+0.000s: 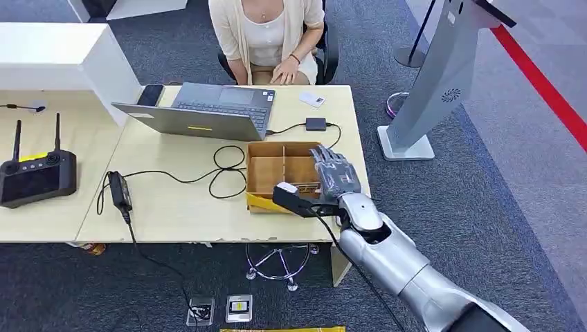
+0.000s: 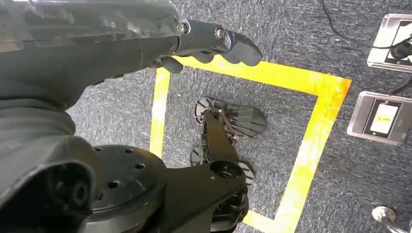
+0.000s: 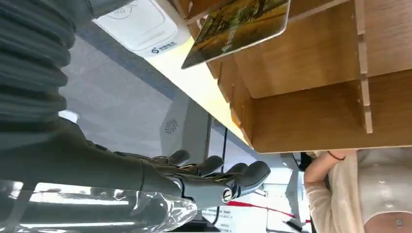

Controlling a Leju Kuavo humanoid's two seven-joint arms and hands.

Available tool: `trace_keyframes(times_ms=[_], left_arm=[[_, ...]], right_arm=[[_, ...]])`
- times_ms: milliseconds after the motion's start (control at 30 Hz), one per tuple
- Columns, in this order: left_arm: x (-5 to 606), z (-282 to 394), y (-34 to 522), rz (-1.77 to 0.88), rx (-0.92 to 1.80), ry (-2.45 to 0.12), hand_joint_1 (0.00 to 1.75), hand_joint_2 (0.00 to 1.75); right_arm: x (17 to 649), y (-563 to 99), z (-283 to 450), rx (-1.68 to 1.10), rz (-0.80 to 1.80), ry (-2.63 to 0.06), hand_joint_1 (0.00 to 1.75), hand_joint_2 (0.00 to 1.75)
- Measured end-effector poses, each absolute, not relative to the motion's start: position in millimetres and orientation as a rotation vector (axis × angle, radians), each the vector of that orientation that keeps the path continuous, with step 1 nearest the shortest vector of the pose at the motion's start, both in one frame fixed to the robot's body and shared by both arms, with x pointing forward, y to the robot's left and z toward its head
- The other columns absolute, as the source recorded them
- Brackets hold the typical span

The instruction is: Pass the card to the sensor for recognition and then transmit it.

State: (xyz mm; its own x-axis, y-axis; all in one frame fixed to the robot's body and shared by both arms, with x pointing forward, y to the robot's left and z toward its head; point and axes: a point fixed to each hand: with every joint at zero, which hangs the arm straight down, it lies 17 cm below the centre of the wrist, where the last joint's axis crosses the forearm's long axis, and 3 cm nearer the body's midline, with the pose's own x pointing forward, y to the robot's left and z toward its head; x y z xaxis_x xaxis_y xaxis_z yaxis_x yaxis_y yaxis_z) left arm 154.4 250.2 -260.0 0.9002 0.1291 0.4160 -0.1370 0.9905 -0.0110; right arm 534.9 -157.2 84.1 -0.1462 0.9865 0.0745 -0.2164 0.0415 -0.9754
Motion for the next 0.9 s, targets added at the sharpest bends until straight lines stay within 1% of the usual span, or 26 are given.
trace_keyframes(times_ms=[367,900], left_arm=[[153,-261,250,0.124,0.016,-0.417,0.0,0.0],[152,-261,251,0.122,0.012,-0.411,0.0,0.0]], right_arm=[[528,-152,79,-0.906,1.404,-1.152,0.0,1.75],[520,-142,83,-0.875,1.433,-1.172,0.0,1.75]])
